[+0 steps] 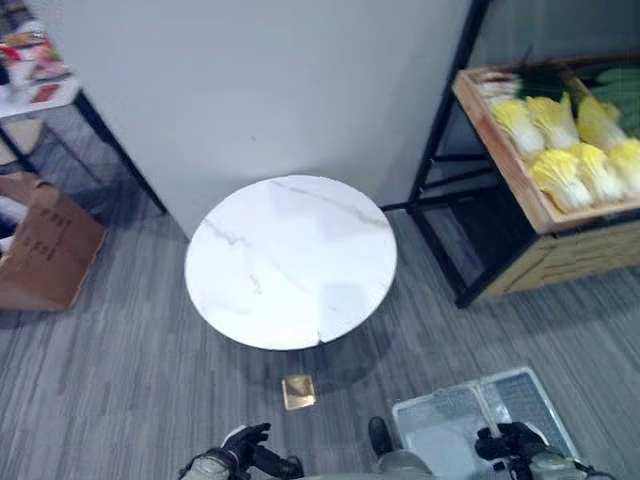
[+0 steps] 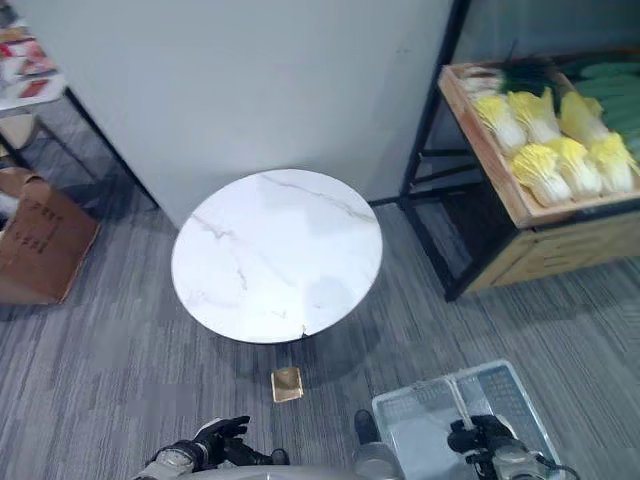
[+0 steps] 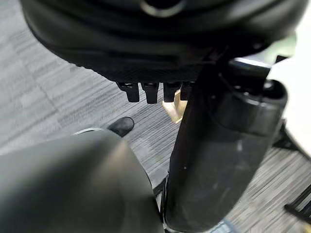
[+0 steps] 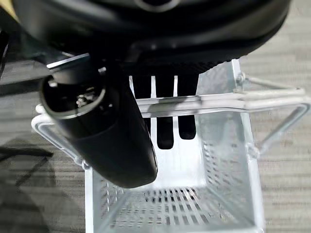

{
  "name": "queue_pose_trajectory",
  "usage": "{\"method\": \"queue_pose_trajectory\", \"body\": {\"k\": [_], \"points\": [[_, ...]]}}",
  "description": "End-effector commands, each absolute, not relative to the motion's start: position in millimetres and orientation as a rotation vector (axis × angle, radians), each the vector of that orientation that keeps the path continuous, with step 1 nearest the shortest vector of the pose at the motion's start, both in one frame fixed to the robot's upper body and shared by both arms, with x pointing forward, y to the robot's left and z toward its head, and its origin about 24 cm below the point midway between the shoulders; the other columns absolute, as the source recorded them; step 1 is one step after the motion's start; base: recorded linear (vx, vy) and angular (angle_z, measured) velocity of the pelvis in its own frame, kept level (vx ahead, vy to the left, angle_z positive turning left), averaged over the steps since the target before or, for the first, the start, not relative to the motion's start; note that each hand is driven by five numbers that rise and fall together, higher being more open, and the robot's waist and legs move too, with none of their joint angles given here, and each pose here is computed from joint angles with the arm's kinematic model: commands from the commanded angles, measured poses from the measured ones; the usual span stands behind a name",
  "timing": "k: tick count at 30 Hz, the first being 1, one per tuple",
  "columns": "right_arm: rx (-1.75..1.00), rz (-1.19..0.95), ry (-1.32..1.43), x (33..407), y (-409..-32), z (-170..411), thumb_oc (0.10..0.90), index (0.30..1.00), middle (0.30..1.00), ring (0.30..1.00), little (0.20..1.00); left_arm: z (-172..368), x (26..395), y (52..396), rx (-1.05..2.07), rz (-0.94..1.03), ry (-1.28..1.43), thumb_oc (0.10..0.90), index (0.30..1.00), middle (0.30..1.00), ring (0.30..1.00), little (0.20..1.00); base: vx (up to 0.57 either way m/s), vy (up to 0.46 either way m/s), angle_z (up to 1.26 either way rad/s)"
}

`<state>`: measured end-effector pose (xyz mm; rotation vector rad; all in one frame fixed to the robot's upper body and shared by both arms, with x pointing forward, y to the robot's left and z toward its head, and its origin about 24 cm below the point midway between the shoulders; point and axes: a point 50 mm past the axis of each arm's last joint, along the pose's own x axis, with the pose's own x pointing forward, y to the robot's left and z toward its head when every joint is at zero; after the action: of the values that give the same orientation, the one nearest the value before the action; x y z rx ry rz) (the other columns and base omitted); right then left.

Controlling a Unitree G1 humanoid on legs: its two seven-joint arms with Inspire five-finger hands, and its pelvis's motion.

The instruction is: Get the vegetables into the basket

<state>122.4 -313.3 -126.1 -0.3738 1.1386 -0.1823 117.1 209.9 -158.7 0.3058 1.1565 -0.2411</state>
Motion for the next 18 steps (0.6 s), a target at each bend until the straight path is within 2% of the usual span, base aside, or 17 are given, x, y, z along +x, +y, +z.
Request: {"method": "queue_pose_trajectory", "body": {"k": [1,5,8,18], "points": [[-0.410,-0.167,1.118,136.7,-313.1,-121.7,0.400,0.300,0.300,0.300,0.300,-156.6,105.9,238.2,0.369,-0.168,1.199,0.900,1.000,1.000,1.000,1.000,-0.09,0.014,-0.64],[-0.413,-0.122,1.110,143.7,-298.9,-125.7,0.400,0.300,0.300,0.300,0.300,-152.4,112.6,249.5,0.360,-0.098,1.191,0.900,1.000,1.000,1.000,1.000,-0.07,-0.053,-1.05],[-0.407,-0.115,1.105,145.5,-295.3,-126.5,0.400,0.300,0.300,0.300,0.300,-152.0,116.1,248.4,0.369,-0.097,1.189,0.900,1.000,1.000,1.000,1.000,0.05,-0.051,-0.39],[-0.355,-0.105,1.110,140.1,-283.1,-133.1,0.400,0.300,0.300,0.300,0.300,-153.5,125.5,231.9,0.390,-0.155,1.170,0.900,1.000,1.000,1.000,1.000,0.09,-0.117,-0.02]]}}
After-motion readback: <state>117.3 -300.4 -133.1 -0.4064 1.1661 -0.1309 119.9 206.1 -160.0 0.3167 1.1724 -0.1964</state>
